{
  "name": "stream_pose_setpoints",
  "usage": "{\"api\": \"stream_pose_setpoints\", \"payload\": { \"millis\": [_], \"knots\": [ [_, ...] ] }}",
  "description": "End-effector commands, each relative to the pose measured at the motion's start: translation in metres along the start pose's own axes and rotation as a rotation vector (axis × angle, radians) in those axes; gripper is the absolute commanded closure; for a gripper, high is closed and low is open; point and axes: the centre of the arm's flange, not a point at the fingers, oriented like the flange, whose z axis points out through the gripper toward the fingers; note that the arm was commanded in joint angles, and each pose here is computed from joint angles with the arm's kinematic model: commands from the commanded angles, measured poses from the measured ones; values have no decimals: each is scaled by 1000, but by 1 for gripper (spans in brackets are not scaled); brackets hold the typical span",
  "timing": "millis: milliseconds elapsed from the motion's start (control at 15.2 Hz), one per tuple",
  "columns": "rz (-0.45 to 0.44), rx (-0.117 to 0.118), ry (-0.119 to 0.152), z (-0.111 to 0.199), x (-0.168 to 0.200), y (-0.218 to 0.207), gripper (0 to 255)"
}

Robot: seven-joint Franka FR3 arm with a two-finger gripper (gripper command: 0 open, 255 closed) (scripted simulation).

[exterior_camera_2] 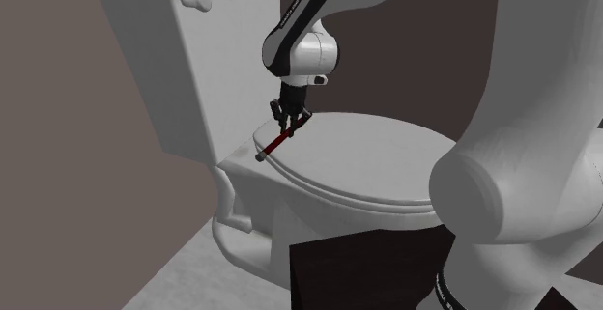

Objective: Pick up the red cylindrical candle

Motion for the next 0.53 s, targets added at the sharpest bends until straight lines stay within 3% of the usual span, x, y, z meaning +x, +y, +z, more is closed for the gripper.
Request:
{"api": "stream_pose_setpoints", "payload": {
  "millis": [0, 462],
  "knots": [
    [-4, 1, -3, 2, -2, -2, 255],
    [-4, 0, -2, -13, -2, -4, 255]
  ]
}}
